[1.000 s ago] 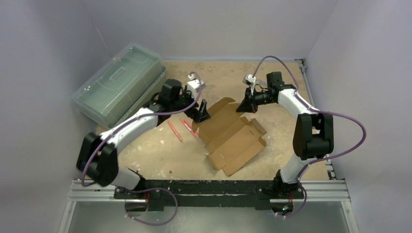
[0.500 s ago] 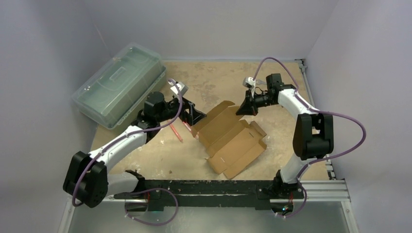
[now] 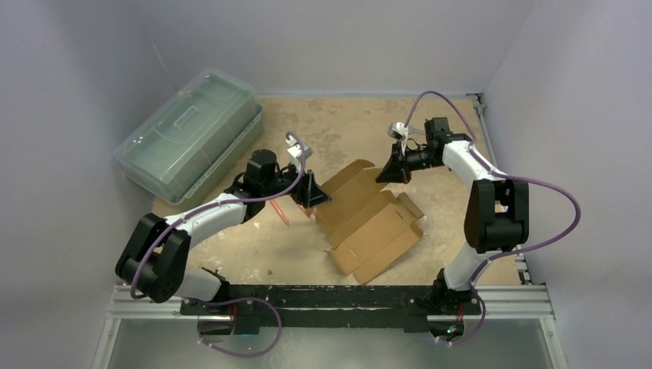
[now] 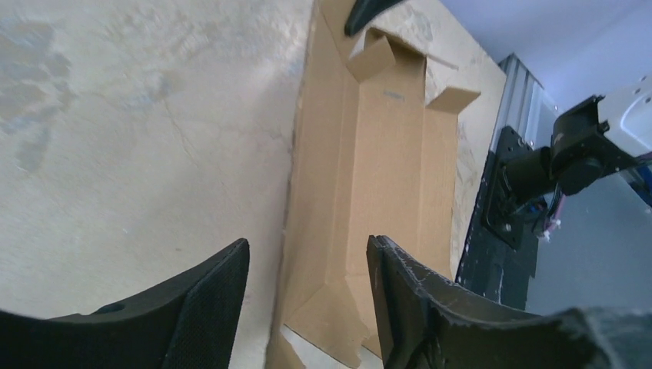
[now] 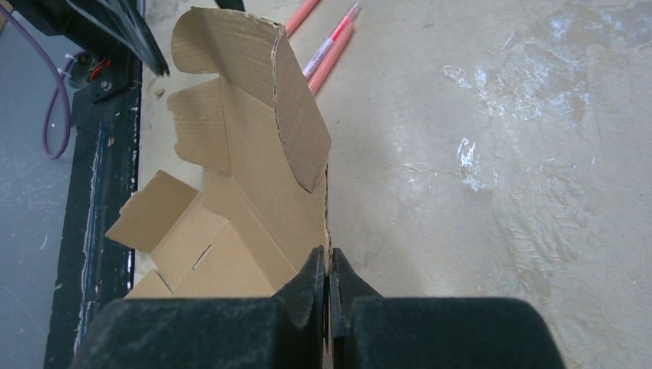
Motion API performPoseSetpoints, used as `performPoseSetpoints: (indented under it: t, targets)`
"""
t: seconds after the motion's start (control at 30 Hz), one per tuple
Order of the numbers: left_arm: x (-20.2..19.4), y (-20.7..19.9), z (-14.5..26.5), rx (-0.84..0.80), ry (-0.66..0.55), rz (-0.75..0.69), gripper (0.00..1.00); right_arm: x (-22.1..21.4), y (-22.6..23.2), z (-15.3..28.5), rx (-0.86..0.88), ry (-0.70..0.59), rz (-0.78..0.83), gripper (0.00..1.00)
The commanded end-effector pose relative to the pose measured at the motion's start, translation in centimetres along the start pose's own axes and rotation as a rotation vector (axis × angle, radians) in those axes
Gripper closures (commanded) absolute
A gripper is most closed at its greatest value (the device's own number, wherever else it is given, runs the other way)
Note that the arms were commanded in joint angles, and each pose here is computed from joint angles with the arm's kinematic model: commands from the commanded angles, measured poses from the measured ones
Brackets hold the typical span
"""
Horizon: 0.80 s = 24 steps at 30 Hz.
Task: Fold the paper box
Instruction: Fold the paper box at the center of the board.
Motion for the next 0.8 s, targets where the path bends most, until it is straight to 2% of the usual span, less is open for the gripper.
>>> performPoseSetpoints:
  t: [0.0, 0.07, 0.13, 0.17, 0.53, 0.67, 0.77]
  targets:
    - [-0.5, -0.7, -1.1, -0.009, 0.056, -0.055, 0.44, 2.4, 0.0, 0.9, -0.009, -0.052, 0.068, 1.00]
    - [-0.8, -0.6, -1.2, 0.001, 0.068, -0.056, 0.49, 2.3, -0.1, 0.8, -0.009, -0.051, 0.064, 1.00]
    - [-0.8, -0.5, -1.3, 0.007, 0.069, -0.055, 0.59, 2.2, -0.1, 0.8, -0.009, -0.049, 0.058, 1.00]
    - [-0.7, -0.5, -1.3, 0.010, 0.069, -0.052, 0.61, 2.2, -0.1, 0.8, -0.008, -0.049, 0.060, 1.00]
    - [0.1, -0.7, -1.5, 0.019, 0.055, -0.038, 0.65, 2.0, -0.1, 0.8, -0.009, -0.046, 0.051, 1.00]
    - [0.1, -0.7, -1.6, 0.018, 0.059, -0.020, 0.83, 2.0, -0.1, 0.7, -0.008, -0.045, 0.048, 1.00]
    - [0.2, -0.7, -1.8, 0.013, 0.061, -0.013, 1.00, 2.0, -0.1, 0.7, -0.009, -0.044, 0.049, 1.00]
Point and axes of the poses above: each gripper's point midway between its finger pads, its own z axis back along the fingers, its own y axis along the line the jaws close on, x = y × z, the point moved 4 cm from there along z, back along the fingers, and after that the axes turned 9 degrees about z, right-handed, at the moved point
